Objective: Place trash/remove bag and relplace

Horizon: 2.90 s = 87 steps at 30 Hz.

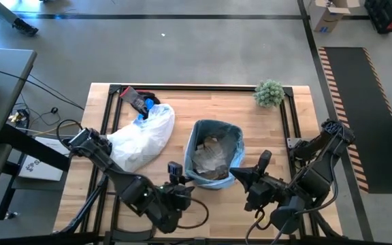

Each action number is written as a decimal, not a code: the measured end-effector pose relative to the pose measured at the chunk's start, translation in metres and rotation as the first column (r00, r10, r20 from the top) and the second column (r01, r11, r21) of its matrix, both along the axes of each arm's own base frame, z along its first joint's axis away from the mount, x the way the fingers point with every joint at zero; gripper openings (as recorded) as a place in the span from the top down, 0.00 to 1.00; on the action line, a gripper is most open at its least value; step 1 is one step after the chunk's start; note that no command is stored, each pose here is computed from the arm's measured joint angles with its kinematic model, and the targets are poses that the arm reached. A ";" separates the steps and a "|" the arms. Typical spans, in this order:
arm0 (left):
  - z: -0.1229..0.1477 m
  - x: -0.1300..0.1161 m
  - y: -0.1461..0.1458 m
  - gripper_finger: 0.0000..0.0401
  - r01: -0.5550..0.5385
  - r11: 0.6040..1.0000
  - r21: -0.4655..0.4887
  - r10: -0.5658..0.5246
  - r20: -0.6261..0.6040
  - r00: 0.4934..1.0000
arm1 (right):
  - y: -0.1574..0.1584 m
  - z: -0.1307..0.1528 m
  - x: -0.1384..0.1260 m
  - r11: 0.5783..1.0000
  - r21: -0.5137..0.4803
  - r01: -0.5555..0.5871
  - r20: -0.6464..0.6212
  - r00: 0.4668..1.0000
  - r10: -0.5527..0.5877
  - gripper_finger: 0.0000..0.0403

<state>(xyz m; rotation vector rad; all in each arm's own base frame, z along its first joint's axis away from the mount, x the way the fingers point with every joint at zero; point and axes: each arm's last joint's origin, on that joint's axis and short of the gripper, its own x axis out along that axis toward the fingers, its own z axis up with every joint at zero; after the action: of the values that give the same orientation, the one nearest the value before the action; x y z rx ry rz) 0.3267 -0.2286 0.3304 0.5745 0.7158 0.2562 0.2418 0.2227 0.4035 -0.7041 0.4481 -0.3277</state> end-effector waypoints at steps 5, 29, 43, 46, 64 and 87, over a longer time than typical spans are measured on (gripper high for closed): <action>-0.012 0.008 0.010 0.68 -0.074 0.997 0.005 0.073 0.030 0.997 | 0.000 0.000 0.000 1.000 0.001 0.000 0.000 1.000 0.000 1.00; 0.092 -0.008 0.006 1.00 0.067 0.993 0.096 -0.081 0.161 0.984 | 0.020 -0.002 -0.018 0.990 0.027 -0.136 -0.050 0.989 0.137 1.00; 0.117 -0.013 0.024 1.00 0.209 0.978 0.004 -0.209 0.088 0.974 | 0.001 0.026 0.008 0.937 0.191 -0.292 -0.068 0.948 0.309 0.73; 0.113 -0.018 0.027 1.00 0.151 0.988 -0.037 -0.149 0.066 0.987 | -0.011 0.041 0.008 0.940 0.198 -0.278 -0.062 0.954 0.295 0.62; 0.074 -0.037 0.048 1.00 -0.335 0.898 -0.286 0.345 -0.015 0.938 | -0.087 0.042 0.039 0.822 0.461 -0.333 -0.306 0.810 0.500 0.76; 0.031 -0.004 0.055 0.75 -0.159 0.976 0.148 0.171 -0.074 0.983 | -0.002 0.059 -0.070 0.801 0.430 -0.416 -0.201 0.821 0.534 1.00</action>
<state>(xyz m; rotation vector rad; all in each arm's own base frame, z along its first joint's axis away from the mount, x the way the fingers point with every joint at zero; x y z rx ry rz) 0.3226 -0.1735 0.3609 0.6646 0.8348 0.4416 0.1717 0.2211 0.4627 -0.4742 0.5942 0.3599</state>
